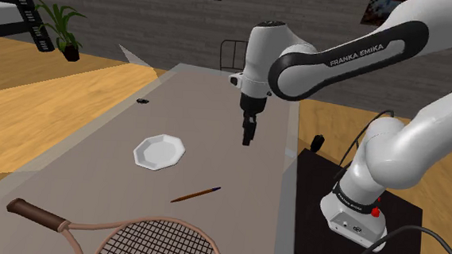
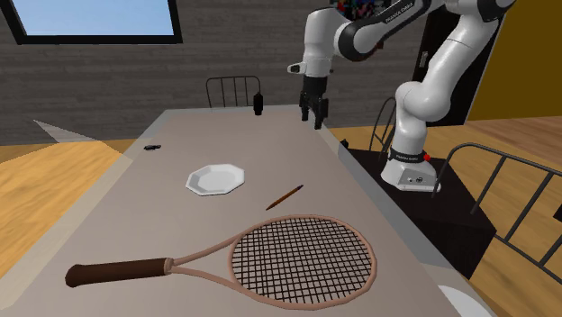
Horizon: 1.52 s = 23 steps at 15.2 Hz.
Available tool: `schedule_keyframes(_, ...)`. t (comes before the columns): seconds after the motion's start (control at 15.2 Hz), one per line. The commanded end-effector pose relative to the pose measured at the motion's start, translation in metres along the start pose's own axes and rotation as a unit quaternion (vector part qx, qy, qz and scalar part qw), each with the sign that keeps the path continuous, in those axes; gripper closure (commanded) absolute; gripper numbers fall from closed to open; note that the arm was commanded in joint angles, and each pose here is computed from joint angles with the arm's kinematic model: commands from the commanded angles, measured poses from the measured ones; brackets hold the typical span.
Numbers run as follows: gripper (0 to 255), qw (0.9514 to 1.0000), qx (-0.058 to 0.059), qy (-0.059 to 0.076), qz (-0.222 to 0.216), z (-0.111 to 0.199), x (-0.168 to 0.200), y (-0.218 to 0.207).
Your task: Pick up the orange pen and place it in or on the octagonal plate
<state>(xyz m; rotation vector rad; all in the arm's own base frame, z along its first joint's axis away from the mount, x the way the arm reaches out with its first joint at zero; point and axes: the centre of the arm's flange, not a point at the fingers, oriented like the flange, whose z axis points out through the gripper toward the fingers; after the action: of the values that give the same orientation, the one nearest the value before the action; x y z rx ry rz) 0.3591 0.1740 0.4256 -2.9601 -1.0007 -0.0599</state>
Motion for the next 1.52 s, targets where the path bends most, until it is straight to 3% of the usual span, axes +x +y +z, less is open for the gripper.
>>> schedule_keyframes(0.0,0,0.9994,-0.003,0.006,-0.033,0.017,0.013,-0.014)
schedule_keyframes(0.4,0,0.9913,-0.013,0.018,-0.130,0.075,0.043,-0.058)
schedule_keyframes(0.79,0,0.9748,-0.022,0.029,-0.220,0.130,0.065,-0.103)
schedule_keyframes(1.45,0,0.9748,-0.022,0.029,-0.220,0.170,0.068,-0.102)
